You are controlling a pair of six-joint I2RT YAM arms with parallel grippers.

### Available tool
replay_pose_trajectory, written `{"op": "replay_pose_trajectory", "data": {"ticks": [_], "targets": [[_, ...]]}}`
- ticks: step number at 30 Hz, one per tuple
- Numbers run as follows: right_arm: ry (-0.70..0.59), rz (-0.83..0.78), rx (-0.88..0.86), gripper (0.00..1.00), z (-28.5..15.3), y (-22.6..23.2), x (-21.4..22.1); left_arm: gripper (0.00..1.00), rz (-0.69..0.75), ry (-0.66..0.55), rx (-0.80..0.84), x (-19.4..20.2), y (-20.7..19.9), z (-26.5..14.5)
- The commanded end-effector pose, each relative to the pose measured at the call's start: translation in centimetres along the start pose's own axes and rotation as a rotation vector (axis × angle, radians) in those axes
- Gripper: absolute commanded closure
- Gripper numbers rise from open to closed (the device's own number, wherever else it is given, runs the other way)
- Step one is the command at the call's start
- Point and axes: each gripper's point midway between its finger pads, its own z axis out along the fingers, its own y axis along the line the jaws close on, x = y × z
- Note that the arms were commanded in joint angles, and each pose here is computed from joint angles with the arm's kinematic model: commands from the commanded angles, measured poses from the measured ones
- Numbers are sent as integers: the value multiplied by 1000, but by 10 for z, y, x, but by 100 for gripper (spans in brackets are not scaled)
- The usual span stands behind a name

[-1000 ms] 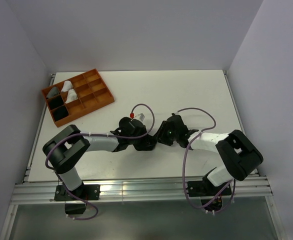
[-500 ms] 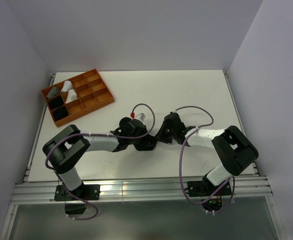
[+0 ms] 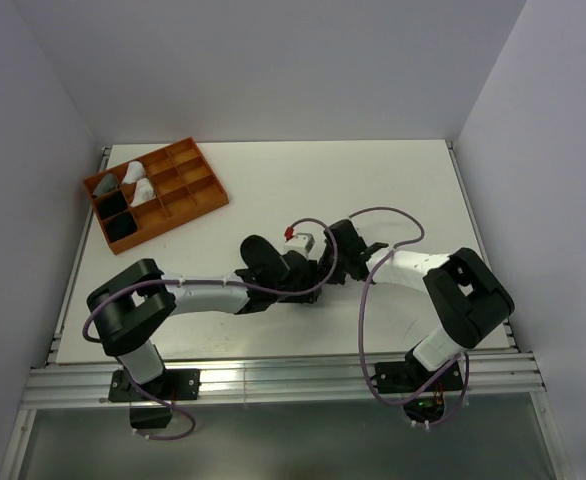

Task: Roll the socks
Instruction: Roll the sock at the center of the board.

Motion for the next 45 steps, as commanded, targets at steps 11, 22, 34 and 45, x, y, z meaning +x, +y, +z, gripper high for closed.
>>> {"op": "replay_pose_trajectory", "data": {"ticks": [11, 22, 34, 45], "targets": [[18, -9, 14, 100, 1, 9, -3, 57, 325, -200, -197, -17, -8, -6], [46, 3, 2, 100, 3, 11, 2, 61, 400, -187, -322, 3, 6, 5], [50, 4, -51, 100, 0, 21, 2, 94, 411, -162, -393, 9, 16, 5], [-28, 32, -286, 77, -28, 58, -18, 100, 186, -103, -276, 5, 11, -6]]}}
